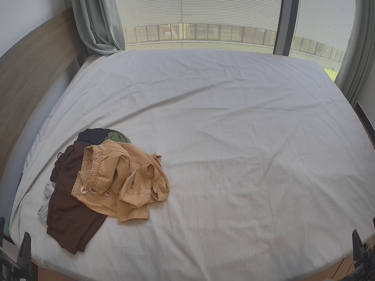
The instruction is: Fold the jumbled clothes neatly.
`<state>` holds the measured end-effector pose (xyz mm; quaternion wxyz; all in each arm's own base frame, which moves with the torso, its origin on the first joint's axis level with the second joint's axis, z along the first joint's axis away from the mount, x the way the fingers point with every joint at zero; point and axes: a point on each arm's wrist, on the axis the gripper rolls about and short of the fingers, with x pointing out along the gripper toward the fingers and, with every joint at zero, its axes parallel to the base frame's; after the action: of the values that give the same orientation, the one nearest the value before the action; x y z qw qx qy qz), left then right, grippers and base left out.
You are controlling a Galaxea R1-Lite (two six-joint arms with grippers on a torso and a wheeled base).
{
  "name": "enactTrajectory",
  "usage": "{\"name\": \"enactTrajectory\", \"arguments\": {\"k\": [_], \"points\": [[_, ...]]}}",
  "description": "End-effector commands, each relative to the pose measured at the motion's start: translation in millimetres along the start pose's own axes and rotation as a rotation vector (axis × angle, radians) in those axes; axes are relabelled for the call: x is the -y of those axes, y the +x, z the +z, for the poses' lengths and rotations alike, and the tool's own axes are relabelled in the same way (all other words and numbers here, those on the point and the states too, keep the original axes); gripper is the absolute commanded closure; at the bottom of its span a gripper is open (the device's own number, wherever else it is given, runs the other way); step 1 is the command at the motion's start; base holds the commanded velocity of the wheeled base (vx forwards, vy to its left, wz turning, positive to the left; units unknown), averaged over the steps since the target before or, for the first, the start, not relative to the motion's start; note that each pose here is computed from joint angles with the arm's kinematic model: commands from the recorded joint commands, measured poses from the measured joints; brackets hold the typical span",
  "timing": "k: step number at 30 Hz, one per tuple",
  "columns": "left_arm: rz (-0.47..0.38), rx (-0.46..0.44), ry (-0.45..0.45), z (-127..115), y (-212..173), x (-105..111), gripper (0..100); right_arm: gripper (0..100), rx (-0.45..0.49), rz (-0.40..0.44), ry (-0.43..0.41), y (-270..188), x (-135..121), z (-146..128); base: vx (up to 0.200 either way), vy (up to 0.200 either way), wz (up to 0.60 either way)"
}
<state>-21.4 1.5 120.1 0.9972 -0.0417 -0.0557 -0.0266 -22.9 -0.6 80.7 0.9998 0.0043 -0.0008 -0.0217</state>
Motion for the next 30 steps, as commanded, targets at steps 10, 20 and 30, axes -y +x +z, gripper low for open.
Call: {"name": "enactTrajectory", "arguments": {"k": [10,20,30], "points": [[-0.155,-0.354,-0.241,40.9,63.8,12.2,0,0,0.0,0.0,0.002,0.0,0.1,-4.8,0.0,0.0,0.0],[-0.213,-0.455,-0.286,52.1,138.2,26.5,0,0,0.0,0.0,0.002,0.0,0.1,-4.8,0.0,0.0,0.0],[-0.311,-0.481,-0.371,49.2,202.2,7.2,0,0,0.0,-0.001,0.002,0.0,0.1,-4.8,0.0,0.0,0.0]]}}
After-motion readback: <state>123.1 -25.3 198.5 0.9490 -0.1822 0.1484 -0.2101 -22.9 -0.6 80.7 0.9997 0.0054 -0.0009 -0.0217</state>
